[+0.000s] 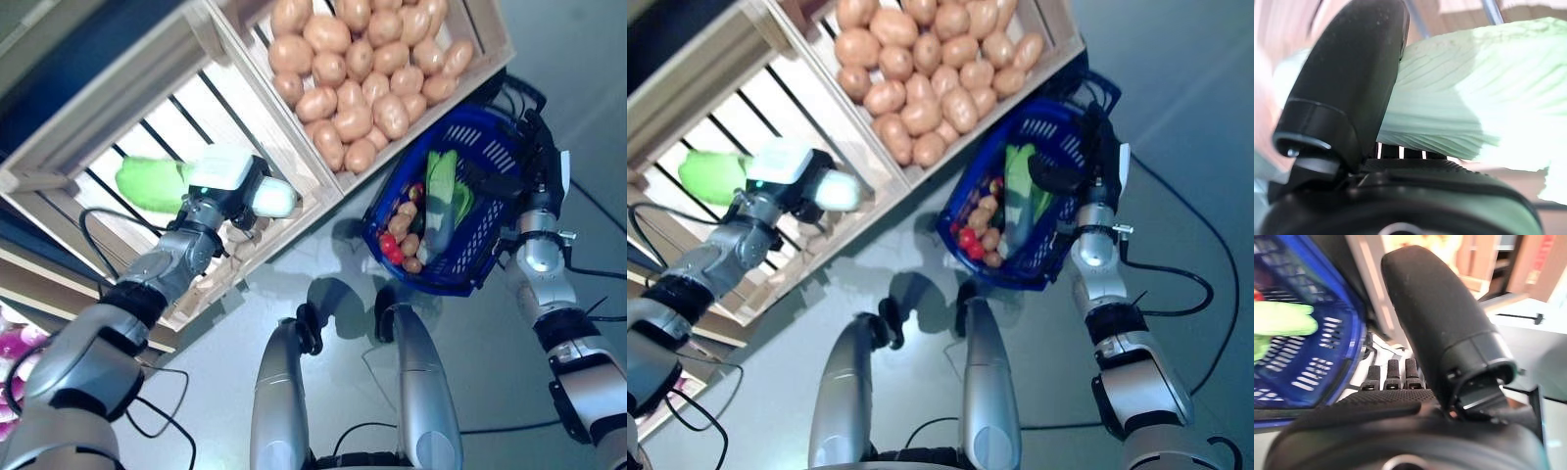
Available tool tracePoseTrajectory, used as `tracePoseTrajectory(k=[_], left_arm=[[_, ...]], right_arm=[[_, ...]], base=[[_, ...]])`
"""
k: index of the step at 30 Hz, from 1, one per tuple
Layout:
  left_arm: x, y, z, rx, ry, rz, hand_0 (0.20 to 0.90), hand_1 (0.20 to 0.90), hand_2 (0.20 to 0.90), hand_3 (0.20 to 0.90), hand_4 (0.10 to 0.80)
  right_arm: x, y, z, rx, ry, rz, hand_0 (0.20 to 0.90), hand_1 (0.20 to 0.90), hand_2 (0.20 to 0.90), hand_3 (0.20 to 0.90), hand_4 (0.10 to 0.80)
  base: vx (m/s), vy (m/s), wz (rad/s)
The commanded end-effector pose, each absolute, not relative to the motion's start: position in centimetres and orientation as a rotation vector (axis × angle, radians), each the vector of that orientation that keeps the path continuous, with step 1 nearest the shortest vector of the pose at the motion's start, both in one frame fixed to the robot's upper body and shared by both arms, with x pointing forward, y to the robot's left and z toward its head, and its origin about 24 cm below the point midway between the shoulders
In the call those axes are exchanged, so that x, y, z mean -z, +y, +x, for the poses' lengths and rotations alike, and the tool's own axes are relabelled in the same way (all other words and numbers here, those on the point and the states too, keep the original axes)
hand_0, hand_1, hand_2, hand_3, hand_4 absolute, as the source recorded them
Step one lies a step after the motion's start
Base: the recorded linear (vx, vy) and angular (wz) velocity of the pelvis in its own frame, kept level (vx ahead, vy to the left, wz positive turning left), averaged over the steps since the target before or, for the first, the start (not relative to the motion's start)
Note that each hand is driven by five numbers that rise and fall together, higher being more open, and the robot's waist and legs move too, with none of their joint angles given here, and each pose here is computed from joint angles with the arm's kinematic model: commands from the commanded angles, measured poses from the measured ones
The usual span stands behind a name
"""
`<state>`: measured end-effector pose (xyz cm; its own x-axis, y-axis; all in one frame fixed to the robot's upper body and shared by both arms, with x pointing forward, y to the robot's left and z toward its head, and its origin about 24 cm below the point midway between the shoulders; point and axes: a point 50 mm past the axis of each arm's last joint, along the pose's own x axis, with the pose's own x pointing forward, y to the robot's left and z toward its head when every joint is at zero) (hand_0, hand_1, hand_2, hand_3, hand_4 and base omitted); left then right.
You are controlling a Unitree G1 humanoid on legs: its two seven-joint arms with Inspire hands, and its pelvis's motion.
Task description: Put vegetables into the basket
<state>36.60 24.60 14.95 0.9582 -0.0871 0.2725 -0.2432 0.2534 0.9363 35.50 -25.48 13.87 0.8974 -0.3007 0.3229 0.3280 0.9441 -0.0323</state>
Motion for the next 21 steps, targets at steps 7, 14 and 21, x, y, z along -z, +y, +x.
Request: tracePoseTrajectory(k=[7,14,21], left_arm=[[-15.9,25.5,33.5,-0.192,-0.406,0.665,0.3,0.3,0.3,0.3,0.4],[-13.7,24.9,31.2,-0.118,-0.405,0.194,0.3,0.3,0.3,0.3,0.4],[-14.0,23.0,30.9,0.015,-0.443,-0.13,0.3,0.3,0.3,0.3,0.4]], right_arm=[[-11.3,-21.5,32.5,0.085,-0.318,0.071,0.9,0.9,0.9,0.9,0.8],[-7.4,-19.1,30.3,-0.29,-0.111,0.162,0.9,0.9,0.9,0.9,0.8],[-7.4,-17.5,30.1,-0.432,-0.025,0.217,0.9,0.9,0.9,0.9,0.8]], base=[[0.162,-0.021,0.08],[0.157,-0.018,-0.02],[0.043,-0.031,0.05]])
